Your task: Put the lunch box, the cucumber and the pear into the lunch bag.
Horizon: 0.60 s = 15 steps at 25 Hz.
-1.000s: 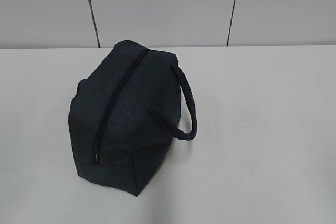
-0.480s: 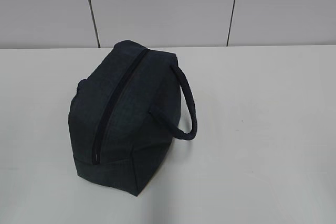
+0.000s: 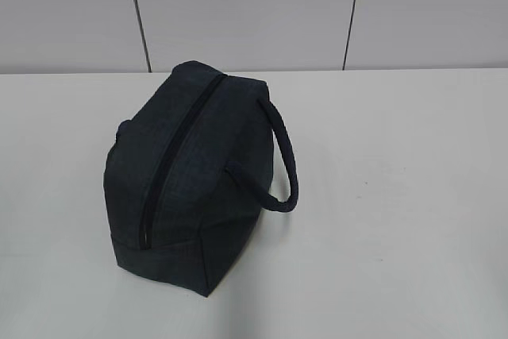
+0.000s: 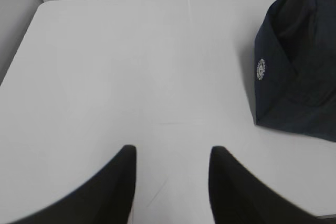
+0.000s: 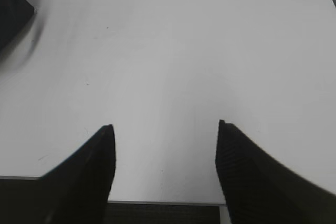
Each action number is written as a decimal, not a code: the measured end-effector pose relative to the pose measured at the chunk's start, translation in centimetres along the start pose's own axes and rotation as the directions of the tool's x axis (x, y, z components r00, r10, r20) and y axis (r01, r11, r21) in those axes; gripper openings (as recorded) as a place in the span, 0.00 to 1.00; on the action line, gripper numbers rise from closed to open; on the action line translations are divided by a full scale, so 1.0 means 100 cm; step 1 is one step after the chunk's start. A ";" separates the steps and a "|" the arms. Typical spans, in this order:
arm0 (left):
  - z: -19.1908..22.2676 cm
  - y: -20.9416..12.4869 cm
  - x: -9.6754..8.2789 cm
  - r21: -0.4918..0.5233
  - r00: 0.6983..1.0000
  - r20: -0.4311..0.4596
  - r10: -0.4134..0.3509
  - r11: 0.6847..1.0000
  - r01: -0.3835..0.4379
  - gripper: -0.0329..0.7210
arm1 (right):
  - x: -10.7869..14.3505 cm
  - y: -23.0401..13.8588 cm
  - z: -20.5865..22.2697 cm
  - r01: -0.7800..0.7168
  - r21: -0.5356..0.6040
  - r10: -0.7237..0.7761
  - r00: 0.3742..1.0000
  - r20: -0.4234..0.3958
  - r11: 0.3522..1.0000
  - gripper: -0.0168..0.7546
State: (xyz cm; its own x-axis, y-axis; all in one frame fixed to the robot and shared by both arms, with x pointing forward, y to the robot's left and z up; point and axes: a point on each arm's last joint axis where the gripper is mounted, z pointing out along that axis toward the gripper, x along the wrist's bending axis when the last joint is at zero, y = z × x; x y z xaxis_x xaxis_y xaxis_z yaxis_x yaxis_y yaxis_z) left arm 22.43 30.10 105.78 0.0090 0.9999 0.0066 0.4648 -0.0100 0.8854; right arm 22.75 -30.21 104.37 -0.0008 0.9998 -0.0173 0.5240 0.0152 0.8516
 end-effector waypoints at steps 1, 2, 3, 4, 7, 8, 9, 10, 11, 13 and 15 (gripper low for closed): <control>0.000 0.000 0.000 0.000 1.000 -0.005 0.002 1.000 -0.002 0.41 | 0.000 0.000 0.000 0.000 0.000 0.000 1.000 0.000 1.000 0.64; 0.000 0.000 0.000 0.000 1.000 -0.005 0.002 1.000 -0.002 0.41 | 0.000 0.000 0.000 0.000 0.000 0.000 1.000 0.000 1.000 0.64; 0.000 0.000 0.000 -0.001 1.000 -0.003 0.001 1.000 -0.001 0.41 | 0.000 0.000 0.000 0.000 0.000 0.000 1.000 0.000 1.000 0.64; 0.000 0.000 0.001 -0.001 1.000 0.001 0.003 1.000 -0.003 0.41 | 0.000 0.000 0.000 0.000 0.000 0.000 1.000 0.000 1.000 0.64; 0.000 0.000 0.001 -0.001 1.000 0.017 0.011 1.000 -0.011 0.41 | 0.000 0.000 0.000 0.000 0.000 0.000 1.000 0.000 1.000 0.64; 0.000 0.000 0.001 -0.001 1.000 0.013 0.013 1.000 -0.013 0.41 | 0.000 0.000 0.000 0.000 0.000 0.000 1.000 0.000 1.000 0.64; 0.000 0.000 0.001 -0.001 1.000 0.013 0.013 1.000 -0.013 0.41 | 0.000 0.000 0.000 0.000 0.000 0.000 1.000 0.000 1.000 0.64; 0.000 0.000 0.001 -0.001 1.000 0.013 0.013 1.000 -0.013 0.41 | 0.000 0.000 0.000 0.000 0.000 0.000 1.000 0.000 1.000 0.64; 0.000 0.000 0.001 -0.001 1.000 0.013 0.013 1.000 -0.013 0.41 | 0.000 0.000 0.000 0.000 0.000 0.000 1.000 0.000 1.000 0.64; 0.000 0.000 0.001 -0.001 1.000 0.018 0.011 1.000 -0.011 0.41 | 0.000 0.000 0.000 0.000 0.000 0.000 1.000 0.000 1.000 0.64; 0.000 0.000 0.001 -0.001 1.000 0.018 0.011 1.000 -0.011 0.41 | 0.000 0.000 0.000 0.000 0.000 0.000 1.000 0.000 1.000 0.64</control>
State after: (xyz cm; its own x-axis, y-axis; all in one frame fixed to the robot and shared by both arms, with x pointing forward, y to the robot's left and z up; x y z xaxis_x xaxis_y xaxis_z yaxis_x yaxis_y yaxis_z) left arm 22.44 30.18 105.79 0.0299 0.9995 0.0082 0.4637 -0.0211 0.8857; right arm 22.75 -30.21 104.37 -0.0008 0.9998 -0.0173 0.5240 0.0152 0.8516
